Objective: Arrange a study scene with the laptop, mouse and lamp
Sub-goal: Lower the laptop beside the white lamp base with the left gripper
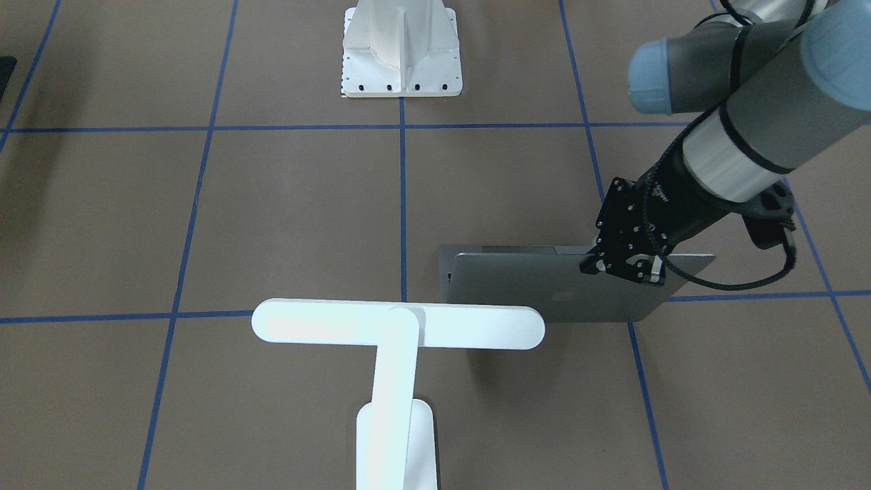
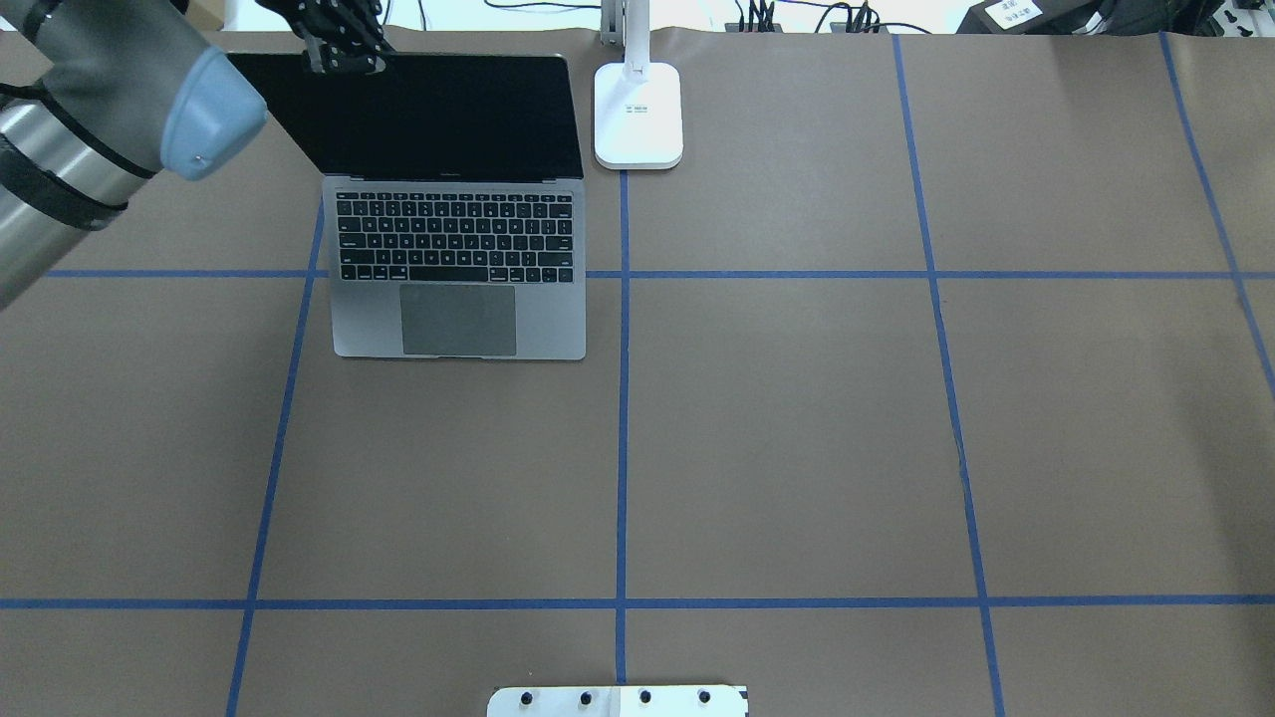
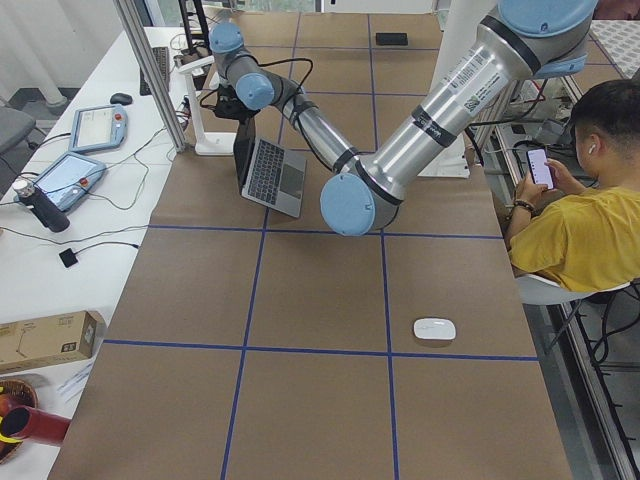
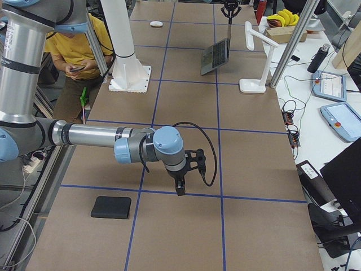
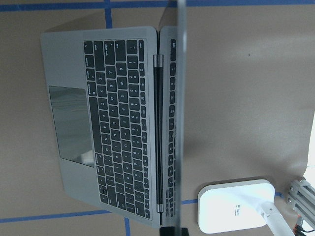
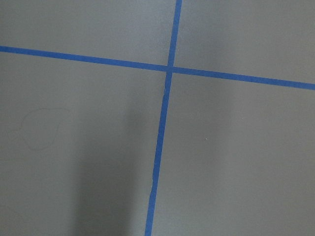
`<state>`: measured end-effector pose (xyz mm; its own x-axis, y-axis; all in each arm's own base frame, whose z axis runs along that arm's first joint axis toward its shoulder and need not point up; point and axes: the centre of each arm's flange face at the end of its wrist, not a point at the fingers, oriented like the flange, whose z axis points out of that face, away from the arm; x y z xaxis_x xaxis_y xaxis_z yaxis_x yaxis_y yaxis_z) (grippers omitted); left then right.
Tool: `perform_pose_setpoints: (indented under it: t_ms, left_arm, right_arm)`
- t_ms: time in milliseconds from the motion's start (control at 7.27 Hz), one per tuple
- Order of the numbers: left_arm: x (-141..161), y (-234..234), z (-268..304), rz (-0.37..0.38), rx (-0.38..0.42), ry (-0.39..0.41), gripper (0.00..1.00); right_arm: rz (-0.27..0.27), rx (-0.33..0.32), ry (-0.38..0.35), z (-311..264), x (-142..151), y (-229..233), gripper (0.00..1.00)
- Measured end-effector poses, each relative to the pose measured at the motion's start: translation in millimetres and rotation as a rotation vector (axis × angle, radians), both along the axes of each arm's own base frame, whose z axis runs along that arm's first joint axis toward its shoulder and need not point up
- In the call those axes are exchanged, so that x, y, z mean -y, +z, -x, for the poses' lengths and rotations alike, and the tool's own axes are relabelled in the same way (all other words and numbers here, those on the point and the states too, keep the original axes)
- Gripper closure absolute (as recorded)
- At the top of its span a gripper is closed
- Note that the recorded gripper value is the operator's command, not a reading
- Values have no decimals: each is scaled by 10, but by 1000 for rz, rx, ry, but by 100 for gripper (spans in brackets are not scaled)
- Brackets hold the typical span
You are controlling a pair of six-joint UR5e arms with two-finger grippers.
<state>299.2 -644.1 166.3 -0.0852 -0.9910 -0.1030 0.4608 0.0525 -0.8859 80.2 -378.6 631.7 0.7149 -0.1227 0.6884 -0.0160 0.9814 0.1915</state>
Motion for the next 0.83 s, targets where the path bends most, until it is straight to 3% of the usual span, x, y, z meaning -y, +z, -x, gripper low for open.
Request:
perform_pose_setpoints:
  t_ms: [413, 826]
  left_arm:
    - [113, 61, -544, -1, 23, -20, 100]
    - [235, 240, -718, 1, 16, -23, 100]
  right_arm:
    - [2, 0, 0, 0, -1, 8, 0]
    - [3, 0, 0, 0, -2, 10, 0]
